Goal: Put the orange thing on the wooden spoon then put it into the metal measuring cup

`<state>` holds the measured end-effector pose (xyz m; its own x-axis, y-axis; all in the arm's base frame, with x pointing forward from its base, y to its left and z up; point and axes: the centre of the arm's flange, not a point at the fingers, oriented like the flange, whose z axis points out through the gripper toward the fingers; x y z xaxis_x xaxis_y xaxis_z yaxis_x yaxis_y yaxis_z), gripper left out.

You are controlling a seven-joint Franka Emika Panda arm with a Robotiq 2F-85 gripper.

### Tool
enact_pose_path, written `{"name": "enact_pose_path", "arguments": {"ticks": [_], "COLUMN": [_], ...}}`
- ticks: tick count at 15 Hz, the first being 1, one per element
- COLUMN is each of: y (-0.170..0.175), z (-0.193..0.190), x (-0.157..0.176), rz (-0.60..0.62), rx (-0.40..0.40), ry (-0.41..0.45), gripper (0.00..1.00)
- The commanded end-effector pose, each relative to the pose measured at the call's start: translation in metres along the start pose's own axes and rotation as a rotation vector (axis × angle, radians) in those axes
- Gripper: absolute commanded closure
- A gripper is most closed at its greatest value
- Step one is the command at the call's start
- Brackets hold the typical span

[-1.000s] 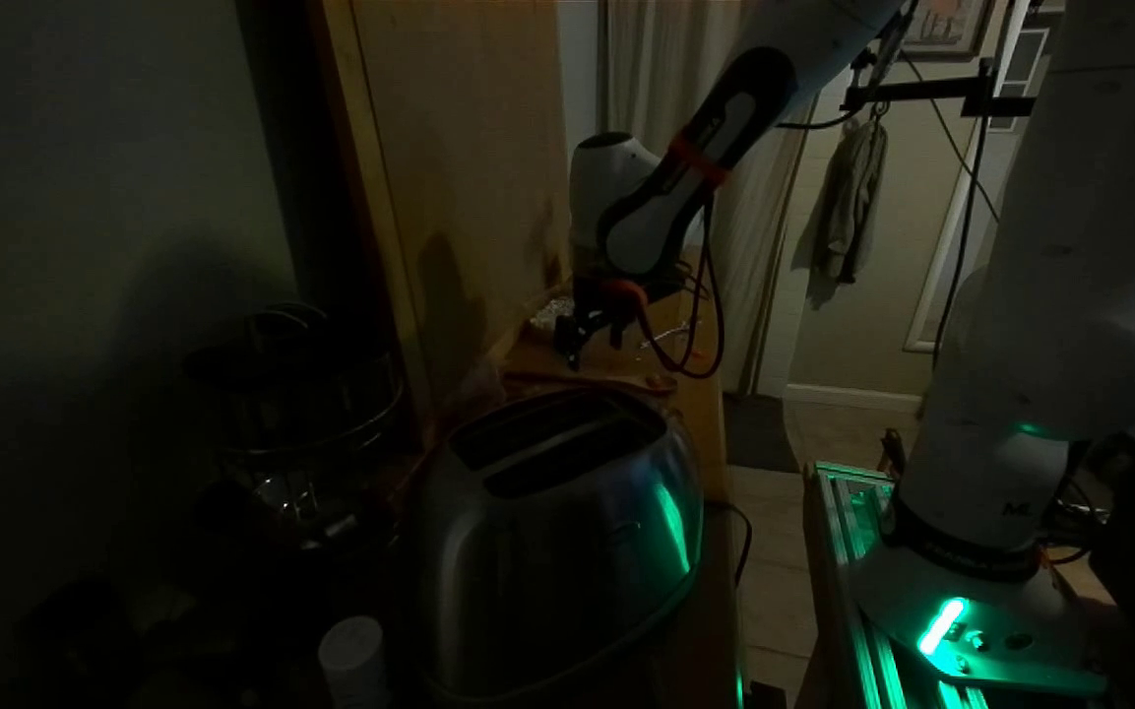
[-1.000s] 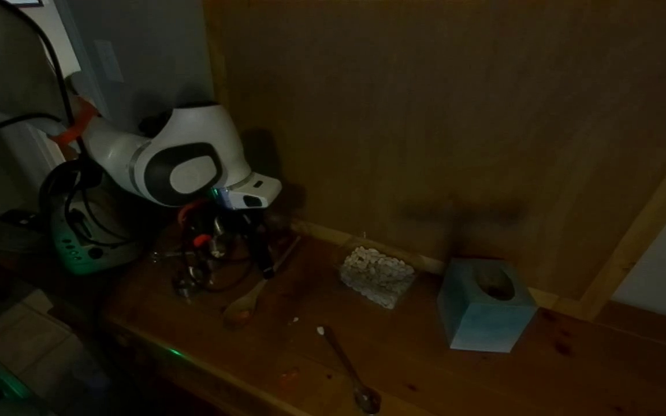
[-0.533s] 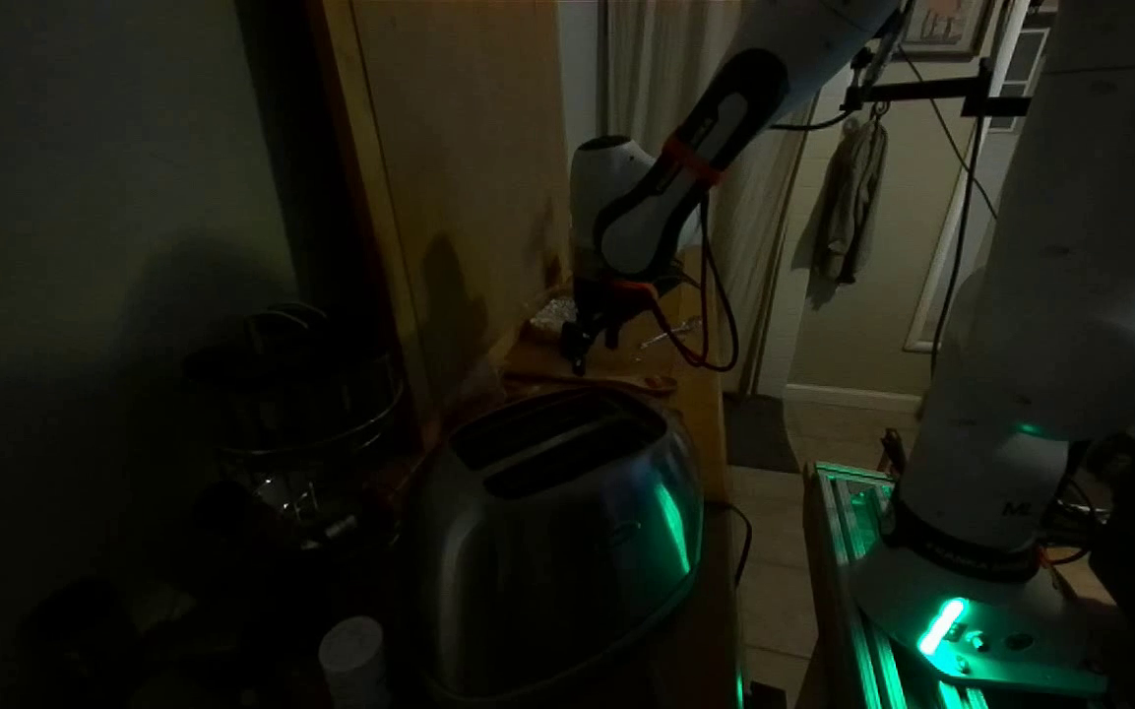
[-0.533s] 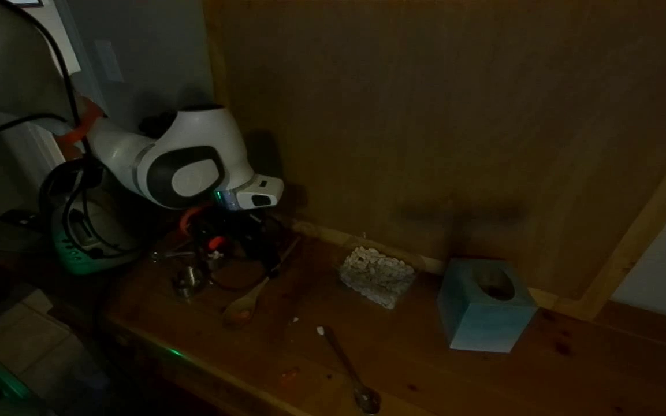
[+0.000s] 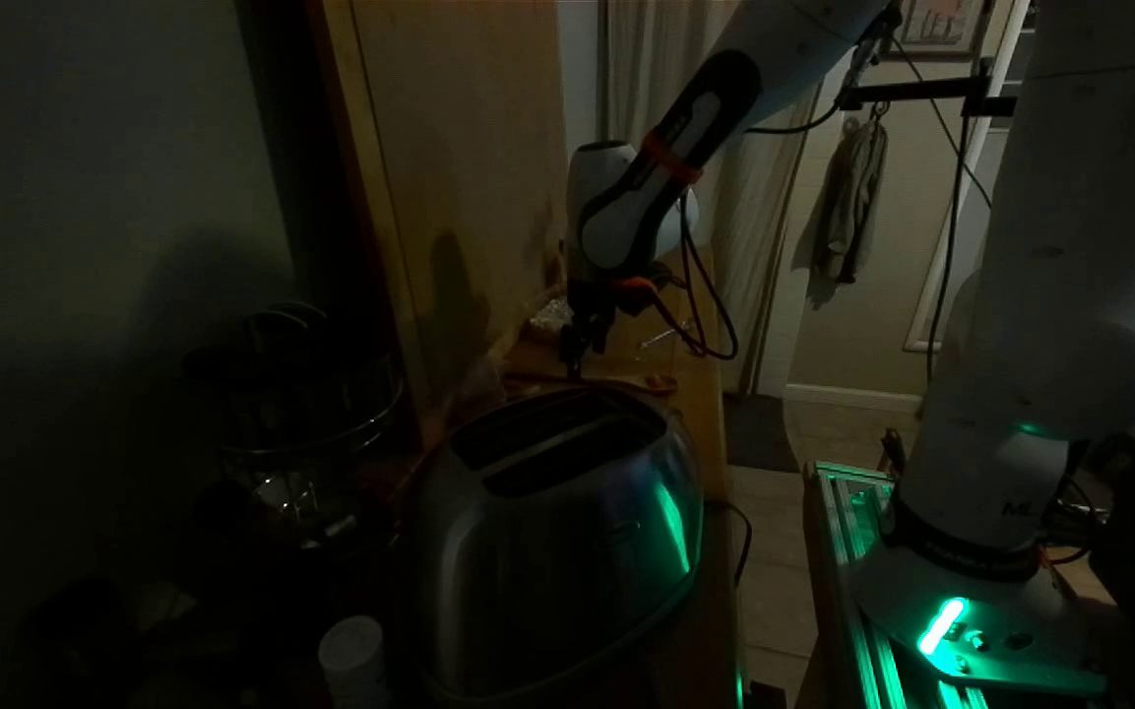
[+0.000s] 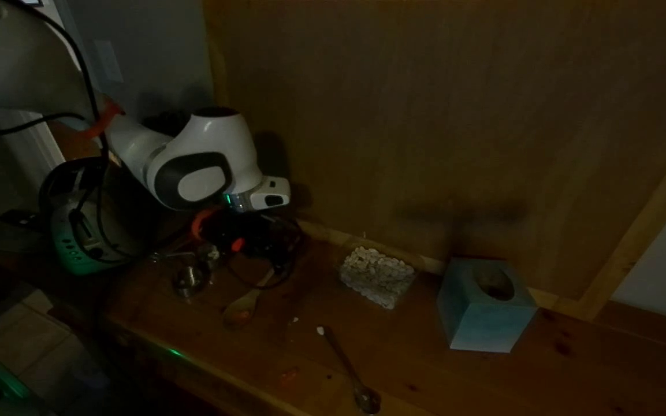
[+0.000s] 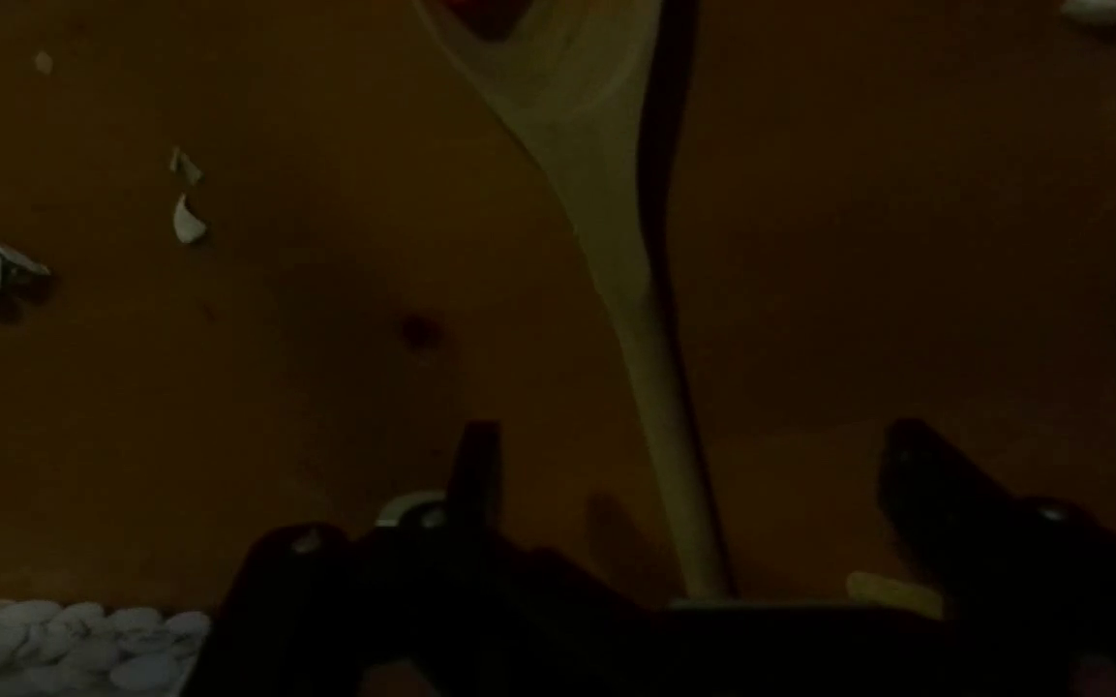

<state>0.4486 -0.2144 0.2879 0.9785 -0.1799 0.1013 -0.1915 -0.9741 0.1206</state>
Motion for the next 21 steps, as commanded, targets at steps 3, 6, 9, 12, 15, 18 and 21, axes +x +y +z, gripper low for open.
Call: {"name": "enact_pose_path", "arguments": {"ticks": [3,6,9,12,15,18,21], "y": [0.005,0.004,0.003,0.002,0.002,0.002,0.002], "z": [0.011,0.019,0.023,0.025,0.026,0.028,0.029], "x": [0.026,0.030,0.035,0.039,0.044,0.046,0.048], "rz": [-0.064,-0.083,-0.096,-0.105,-0.108,-0.110,-0.111], "rx": [0.020,0.017,0.015,0.011,0.008,0.005,0.002], "ry": [0.007,-0.001,-0.005,-0.008,-0.010,-0.007,-0.007], "gripper": [0.01,0.00,0.28,0.46,0.69,0.74,0.89]}}
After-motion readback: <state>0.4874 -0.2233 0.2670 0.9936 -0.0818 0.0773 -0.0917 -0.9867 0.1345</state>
